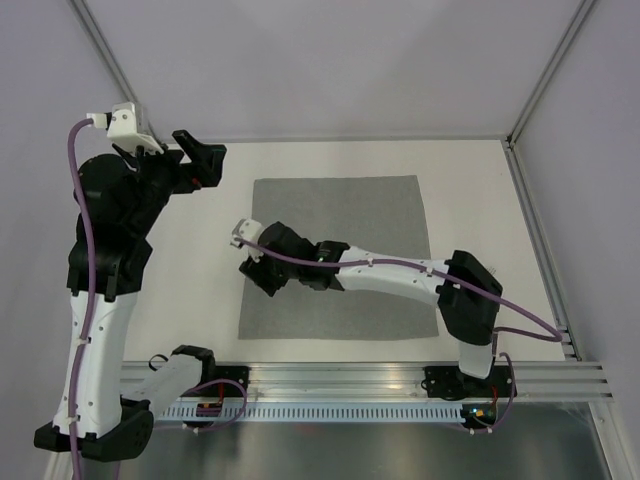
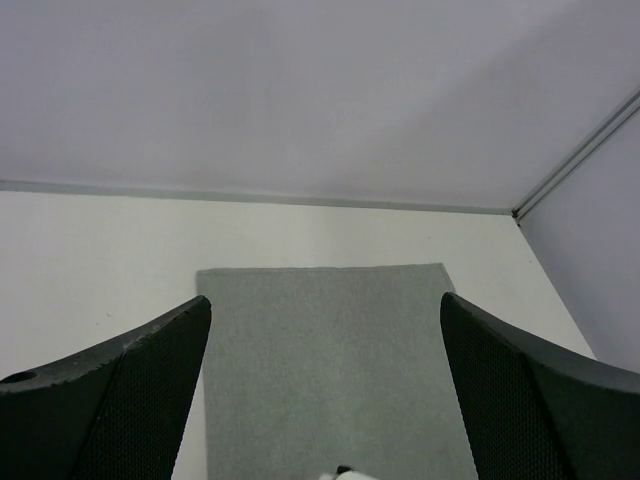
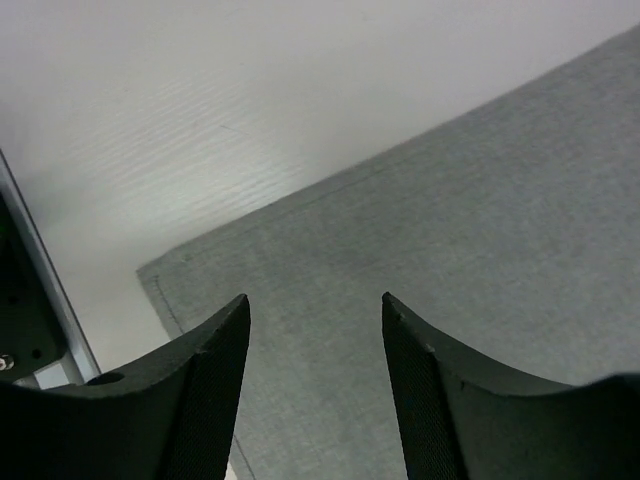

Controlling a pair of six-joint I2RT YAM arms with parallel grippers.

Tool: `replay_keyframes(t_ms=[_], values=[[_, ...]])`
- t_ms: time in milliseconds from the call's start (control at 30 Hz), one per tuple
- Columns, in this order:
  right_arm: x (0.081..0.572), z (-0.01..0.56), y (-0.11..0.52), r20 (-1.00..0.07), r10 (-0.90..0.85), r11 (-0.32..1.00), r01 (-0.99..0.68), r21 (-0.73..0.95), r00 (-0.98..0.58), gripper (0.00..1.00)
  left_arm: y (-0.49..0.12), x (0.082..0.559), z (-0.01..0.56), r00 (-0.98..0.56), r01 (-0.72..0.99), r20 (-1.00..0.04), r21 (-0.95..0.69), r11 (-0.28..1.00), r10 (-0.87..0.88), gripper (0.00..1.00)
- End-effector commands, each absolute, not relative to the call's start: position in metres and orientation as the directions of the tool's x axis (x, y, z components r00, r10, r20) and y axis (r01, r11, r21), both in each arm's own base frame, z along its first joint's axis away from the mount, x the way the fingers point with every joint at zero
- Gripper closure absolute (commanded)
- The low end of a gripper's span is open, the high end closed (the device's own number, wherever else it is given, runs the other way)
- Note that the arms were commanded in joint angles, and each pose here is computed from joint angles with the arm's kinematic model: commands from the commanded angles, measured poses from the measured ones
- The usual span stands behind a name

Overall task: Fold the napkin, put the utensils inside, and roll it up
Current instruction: Fold the napkin at the center of the board.

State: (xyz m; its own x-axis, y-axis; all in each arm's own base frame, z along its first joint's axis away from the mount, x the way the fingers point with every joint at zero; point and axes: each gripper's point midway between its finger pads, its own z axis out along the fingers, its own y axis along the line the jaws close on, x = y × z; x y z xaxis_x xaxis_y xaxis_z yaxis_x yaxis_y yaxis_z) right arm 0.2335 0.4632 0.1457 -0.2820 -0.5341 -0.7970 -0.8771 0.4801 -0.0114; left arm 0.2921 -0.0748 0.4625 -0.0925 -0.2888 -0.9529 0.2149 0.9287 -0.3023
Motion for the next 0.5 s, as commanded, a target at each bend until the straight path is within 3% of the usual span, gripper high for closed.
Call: replay_keyframes(t_ms=[0, 233, 467], values=[[0.219, 0.149, 0.490, -0.805, -0.532, 0.467, -0.884, -0.018, -0.265, 0.39, -0.078, 0.290, 0.454, -0.148, 0.210, -0.938, -0.340, 0.917, -0.314, 0.00], [0.182, 0.114, 0.521, -0.775, -0.562, 0.426, -0.904, 0.028, -0.289, 0.50, -0.079, 0.295, 0.441, -0.181, 0.197, -0.935, -0.337, 0.921, -0.304, 0.00], [0.156, 0.080, 0.534, -0.738, -0.612, 0.396, -0.918, 0.028, -0.286, 0.53, -0.079, 0.302, 0.427, -0.213, 0.184, -0.932, -0.334, 0.925, -0.294, 0.00]])
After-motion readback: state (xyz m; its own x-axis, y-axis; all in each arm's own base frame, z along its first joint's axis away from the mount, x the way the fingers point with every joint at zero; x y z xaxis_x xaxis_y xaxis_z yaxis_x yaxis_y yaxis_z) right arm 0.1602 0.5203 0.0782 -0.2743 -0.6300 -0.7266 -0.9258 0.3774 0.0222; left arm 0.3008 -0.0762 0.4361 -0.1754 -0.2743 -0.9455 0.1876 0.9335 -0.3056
